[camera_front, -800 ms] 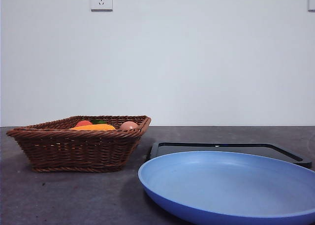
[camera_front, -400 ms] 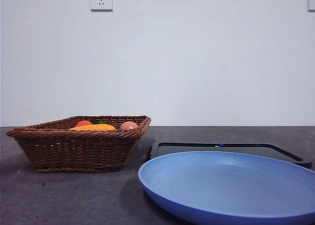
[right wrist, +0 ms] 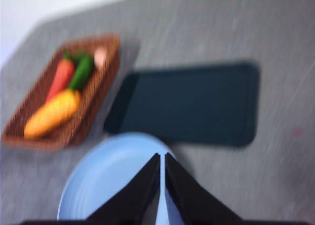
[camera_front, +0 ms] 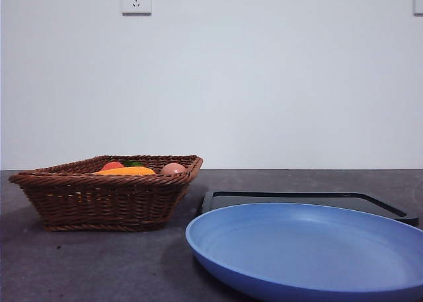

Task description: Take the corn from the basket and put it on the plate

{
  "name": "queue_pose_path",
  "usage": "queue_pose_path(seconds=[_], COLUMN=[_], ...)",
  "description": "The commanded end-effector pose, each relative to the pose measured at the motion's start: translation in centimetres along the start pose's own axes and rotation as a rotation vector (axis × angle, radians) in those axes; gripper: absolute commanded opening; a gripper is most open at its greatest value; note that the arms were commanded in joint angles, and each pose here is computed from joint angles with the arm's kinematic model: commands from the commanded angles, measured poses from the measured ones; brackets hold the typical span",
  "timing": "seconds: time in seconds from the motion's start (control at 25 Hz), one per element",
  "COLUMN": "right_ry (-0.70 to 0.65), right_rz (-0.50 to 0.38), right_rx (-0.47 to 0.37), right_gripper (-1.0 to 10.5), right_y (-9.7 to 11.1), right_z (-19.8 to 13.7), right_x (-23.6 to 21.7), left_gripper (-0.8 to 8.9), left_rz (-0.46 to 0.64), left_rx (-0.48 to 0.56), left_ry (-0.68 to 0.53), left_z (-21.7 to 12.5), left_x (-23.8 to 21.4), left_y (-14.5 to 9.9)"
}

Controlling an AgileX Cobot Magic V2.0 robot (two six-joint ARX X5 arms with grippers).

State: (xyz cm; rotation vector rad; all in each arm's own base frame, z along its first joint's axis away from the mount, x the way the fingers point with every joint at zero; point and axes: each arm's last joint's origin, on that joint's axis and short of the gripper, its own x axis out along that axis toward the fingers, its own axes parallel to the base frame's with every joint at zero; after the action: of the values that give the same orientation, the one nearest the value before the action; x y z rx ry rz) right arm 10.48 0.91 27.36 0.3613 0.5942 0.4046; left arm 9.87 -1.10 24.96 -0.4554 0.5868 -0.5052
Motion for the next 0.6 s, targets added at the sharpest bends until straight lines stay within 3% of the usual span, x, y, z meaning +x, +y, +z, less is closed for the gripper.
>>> queue_pose_path(seconds=[0.04,0.28,0.44,0.6], right_ry=[0.094,0.262,0.314,0.349], right_rz=[0.019,0.033,0.025,0.019], right_rx=[-0.045,0.008,0.045,0.065], right_gripper=[0.0,0.2,2.9,3.0], right_y=[0.0,-0.8,-1.3,-1.6], right_z=[0.5,0.7,0.6,0.6], right_x=[0.7,3.5,4.5,5.2], left_gripper=[0.07,0.37,3.67,4.04], left_rz=[-0.019,-0.023,-0.021,-0.024], left_rx=[0.067,0.028,0.011,0.014], left_ry=[0.061,0.163,0.167,0.161], left_z=[0.4,0.7,0.8,0.9], left_x=[0.1,1.3,1.6,1.6], left_y=[-0.3,0.2,0.3,0.3])
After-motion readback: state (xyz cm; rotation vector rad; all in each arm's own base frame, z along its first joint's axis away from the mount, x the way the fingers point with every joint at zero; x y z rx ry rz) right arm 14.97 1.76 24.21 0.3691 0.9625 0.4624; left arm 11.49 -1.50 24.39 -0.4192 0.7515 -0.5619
